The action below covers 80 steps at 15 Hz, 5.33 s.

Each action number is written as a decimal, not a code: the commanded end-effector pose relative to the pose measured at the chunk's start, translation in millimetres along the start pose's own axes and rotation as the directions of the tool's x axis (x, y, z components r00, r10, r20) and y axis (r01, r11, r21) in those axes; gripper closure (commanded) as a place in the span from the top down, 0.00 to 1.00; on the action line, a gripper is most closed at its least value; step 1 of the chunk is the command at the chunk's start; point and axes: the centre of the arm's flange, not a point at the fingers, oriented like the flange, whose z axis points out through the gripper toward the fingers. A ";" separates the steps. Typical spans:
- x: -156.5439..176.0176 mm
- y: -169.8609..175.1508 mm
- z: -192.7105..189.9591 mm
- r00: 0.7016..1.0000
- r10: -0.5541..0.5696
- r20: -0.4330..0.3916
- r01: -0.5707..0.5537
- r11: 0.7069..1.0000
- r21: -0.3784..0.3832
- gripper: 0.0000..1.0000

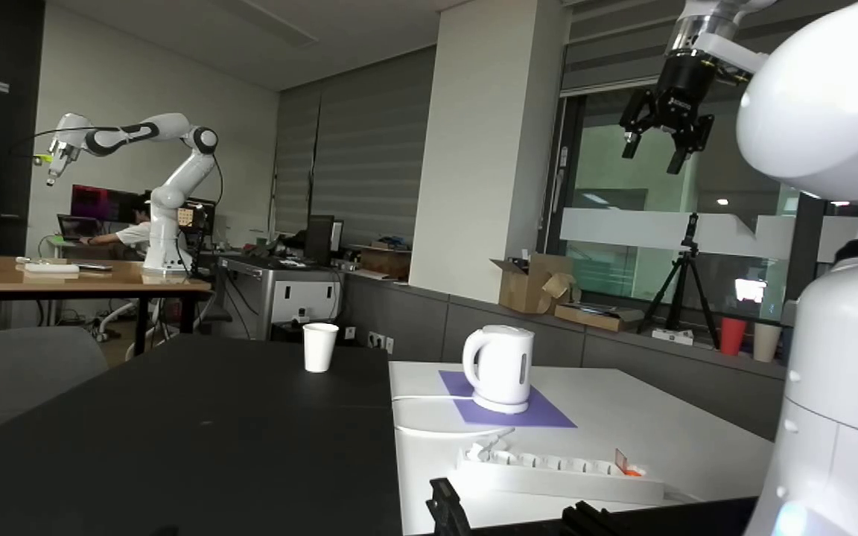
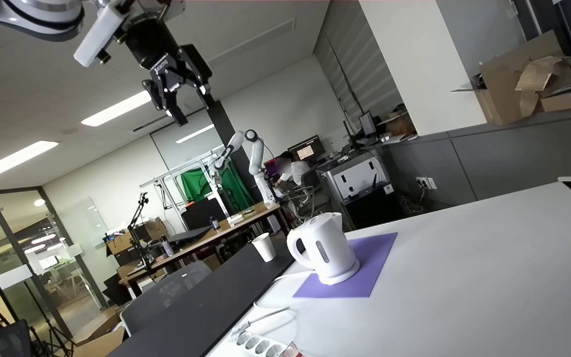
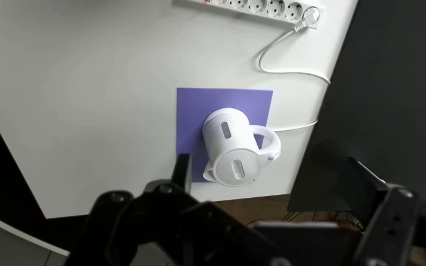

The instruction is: Push the switch on the extension cord

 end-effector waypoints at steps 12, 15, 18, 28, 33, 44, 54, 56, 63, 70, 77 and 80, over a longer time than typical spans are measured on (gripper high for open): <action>-13.0 29.7 104.7 0.980 0.117 0.162 -0.130 0.989 0.071 0.01; -17.4 34.1 120.5 0.973 0.140 0.186 -0.158 0.984 0.085 0.00; -21.2 37.7 135.9 0.962 0.164 0.216 -0.189 0.977 0.097 0.00; -27.0 38.7 156.1 0.945 0.170 0.281 -0.201 0.976 0.087 0.01; -27.0 38.8 156.1 0.945 0.168 0.280 -0.200 0.976 0.087 0.01; -49.9 46.9 232.0 0.919 0.190 0.346 -0.220 0.974 0.048 0.00; -81.1 53.6 313.5 0.942 0.177 0.284 -0.205 0.976 0.072 0.00; -84.6 56.5 326.7 0.951 0.155 0.268 -0.179 0.982 0.068 0.00; -92.5 55.8 347.4 0.957 0.110 0.268 -0.126 0.991 0.043 0.01; -93.1 57.9 354.9 0.955 0.106 0.279 -0.120 0.992 0.035 0.01; -93.6 59.0 358.7 0.954 0.110 0.278 -0.121 0.992 0.022 0.00; -94.0 64.3 365.2 0.955 0.132 0.265 -0.141 0.990 0.015 0.00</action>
